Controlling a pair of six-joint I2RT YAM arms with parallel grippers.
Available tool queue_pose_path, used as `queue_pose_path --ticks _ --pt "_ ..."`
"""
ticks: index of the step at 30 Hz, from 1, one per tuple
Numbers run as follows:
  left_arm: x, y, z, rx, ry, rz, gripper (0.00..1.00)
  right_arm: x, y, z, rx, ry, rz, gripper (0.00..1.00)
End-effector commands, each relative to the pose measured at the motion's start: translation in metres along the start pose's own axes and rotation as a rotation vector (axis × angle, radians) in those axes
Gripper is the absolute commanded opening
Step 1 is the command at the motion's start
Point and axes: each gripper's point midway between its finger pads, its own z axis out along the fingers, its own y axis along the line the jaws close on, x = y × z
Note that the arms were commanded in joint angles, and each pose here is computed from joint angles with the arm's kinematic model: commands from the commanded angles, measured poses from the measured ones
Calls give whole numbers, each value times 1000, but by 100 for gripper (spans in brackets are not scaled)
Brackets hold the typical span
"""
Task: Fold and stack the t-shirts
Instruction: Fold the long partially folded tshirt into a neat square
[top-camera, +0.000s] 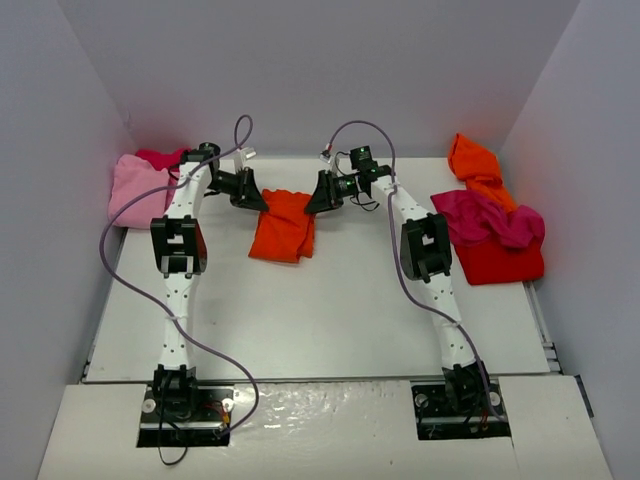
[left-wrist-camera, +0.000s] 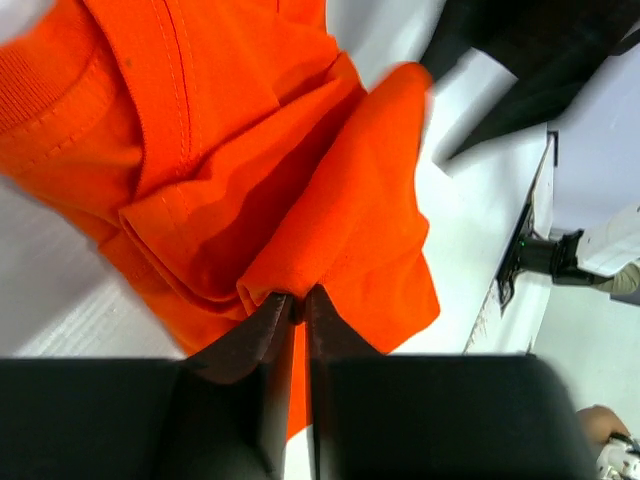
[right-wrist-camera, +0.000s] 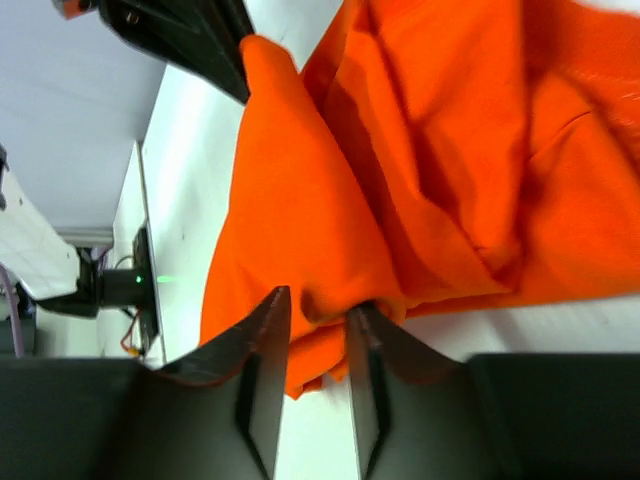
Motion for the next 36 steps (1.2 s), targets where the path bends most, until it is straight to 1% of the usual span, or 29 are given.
queue_pose_path --ticks 1,2,3,5,8,9,11,13,14,16,18,20,22,24,26,28,30,32,36 --pt "-47 -32 -19 8 -131 86 33 -40 -5 -2 27 -135 -9 88" --pt "-48 -31 -19 6 -135 89 52 -44 -5 -4 31 -142 -36 95" --pt "-50 -33 -20 4 -139 95 60 -48 -4 -6 36 -152 -55 98" --pt "-52 -40 -25 -6 -148 110 61 -56 1 -12 47 -166 -78 98" --pt "-58 -60 -39 -31 -169 159 72 -76 25 -29 88 -198 -170 99" --pt "-60 -66 -44 -41 -177 178 73 -78 31 -35 113 -191 -207 99" --pt "-65 -73 -71 -78 -219 195 75 -89 40 -51 207 -211 -268 99" --pt "-61 -82 -83 -101 -225 197 75 -92 52 -67 257 -214 -318 100" --pt "-57 -87 -90 -112 -224 203 75 -89 56 -75 275 -208 -331 100" --pt "-47 -91 -101 -138 -211 233 75 -71 46 -81 311 -175 -307 100" --pt "-32 -89 -103 -152 -178 227 76 -57 52 -87 327 -149 -317 100" --pt "-14 -78 -98 -175 -129 179 76 -36 46 -87 335 -110 -272 99" --pt "1 -69 -95 -191 -92 141 76 -24 45 -87 339 -87 -248 97" --pt "15 -51 -86 -220 -53 79 76 -11 41 -90 365 -60 -220 98" --pt "26 -39 -77 -224 -10 40 77 -5 38 -95 393 -45 -226 100" --pt "38 -20 -62 -223 41 -18 77 6 35 -101 429 -27 -229 100" --pt "42 -14 -53 -205 61 -41 77 6 41 -106 439 -27 -254 100" --pt "45 0 -41 -202 78 -65 77 9 46 -112 454 -20 -264 100" --pt "45 20 -27 -226 89 -84 77 20 46 -116 473 4 -273 100"
